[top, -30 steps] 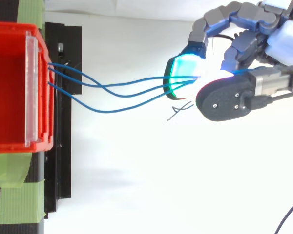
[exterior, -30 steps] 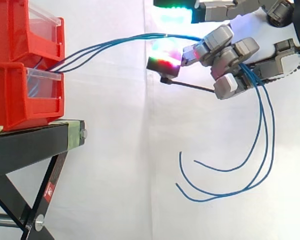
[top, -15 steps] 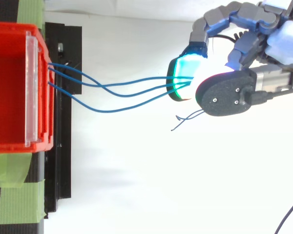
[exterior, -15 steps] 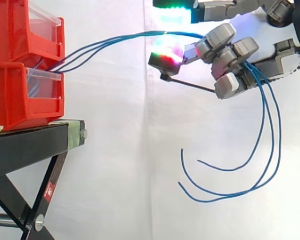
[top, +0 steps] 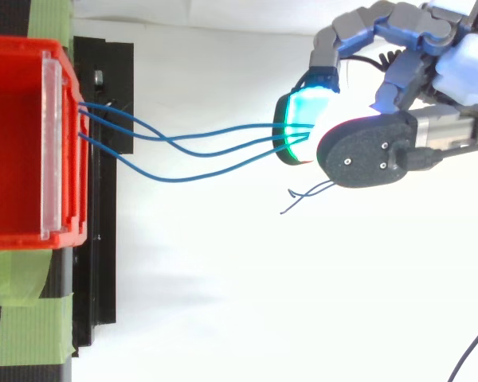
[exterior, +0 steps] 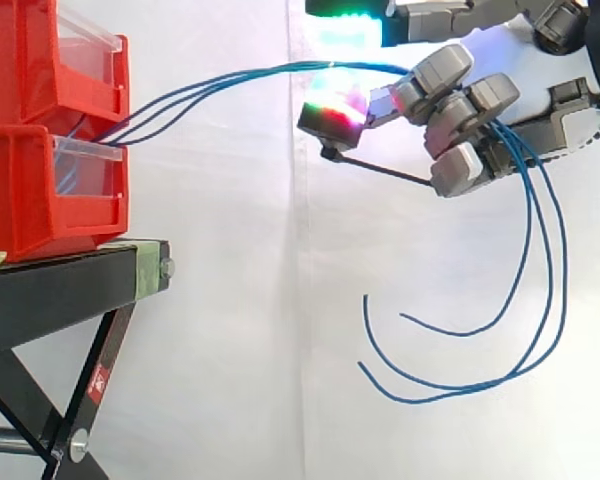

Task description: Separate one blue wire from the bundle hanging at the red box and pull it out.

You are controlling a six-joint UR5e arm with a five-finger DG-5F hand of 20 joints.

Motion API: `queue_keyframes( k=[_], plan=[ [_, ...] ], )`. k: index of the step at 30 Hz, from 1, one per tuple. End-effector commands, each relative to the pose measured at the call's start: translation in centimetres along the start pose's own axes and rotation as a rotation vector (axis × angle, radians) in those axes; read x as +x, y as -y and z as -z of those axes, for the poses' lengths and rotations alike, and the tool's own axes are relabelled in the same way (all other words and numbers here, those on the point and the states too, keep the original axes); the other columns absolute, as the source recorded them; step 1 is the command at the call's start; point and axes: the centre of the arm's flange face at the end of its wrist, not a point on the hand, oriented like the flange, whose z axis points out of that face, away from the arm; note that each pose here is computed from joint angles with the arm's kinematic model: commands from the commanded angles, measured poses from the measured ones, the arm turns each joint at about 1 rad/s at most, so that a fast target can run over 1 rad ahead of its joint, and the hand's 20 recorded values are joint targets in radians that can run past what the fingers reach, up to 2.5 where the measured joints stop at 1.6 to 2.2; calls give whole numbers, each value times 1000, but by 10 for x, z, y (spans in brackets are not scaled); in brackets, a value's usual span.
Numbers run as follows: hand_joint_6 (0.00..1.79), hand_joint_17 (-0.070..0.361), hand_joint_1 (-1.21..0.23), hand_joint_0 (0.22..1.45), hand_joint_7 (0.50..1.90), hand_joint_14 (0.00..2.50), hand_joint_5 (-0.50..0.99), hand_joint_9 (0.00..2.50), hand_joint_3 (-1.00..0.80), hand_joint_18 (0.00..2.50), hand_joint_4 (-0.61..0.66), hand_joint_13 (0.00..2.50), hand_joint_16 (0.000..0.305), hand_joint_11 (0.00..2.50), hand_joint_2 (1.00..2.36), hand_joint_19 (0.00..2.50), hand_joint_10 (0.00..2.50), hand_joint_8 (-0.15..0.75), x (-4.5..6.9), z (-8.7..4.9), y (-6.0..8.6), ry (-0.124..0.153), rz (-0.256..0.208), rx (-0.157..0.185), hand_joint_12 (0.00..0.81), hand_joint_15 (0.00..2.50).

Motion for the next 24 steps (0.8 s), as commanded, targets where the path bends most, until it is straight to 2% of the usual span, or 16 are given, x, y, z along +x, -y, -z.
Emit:
queue_keyframes(
  k=[1,13,22,24],
  plan=[
    [903,112,-701,533,1078,1021,-116,1515,-430,1304,119,1399,50,1828,1007,1046,328,314,0,0,-1,1,-1,-1,410,1556],
    [896,104,-719,579,1112,958,-104,1568,-362,1295,94,1413,46,1872,1013,1048,254,294,0,0,1,1,5,2,399,1590],
    [909,102,-852,615,1146,891,-108,1554,-237,1296,71,1428,45,1907,1020,1055,306,297,-2,0,-1,15,4,-1,390,1650],
    [921,102,-885,640,1169,888,-118,1526,-175,1296,13,1426,46,1869,1024,1044,370,296,-2,0,0,15,5,0,395,1674]
  ],
)
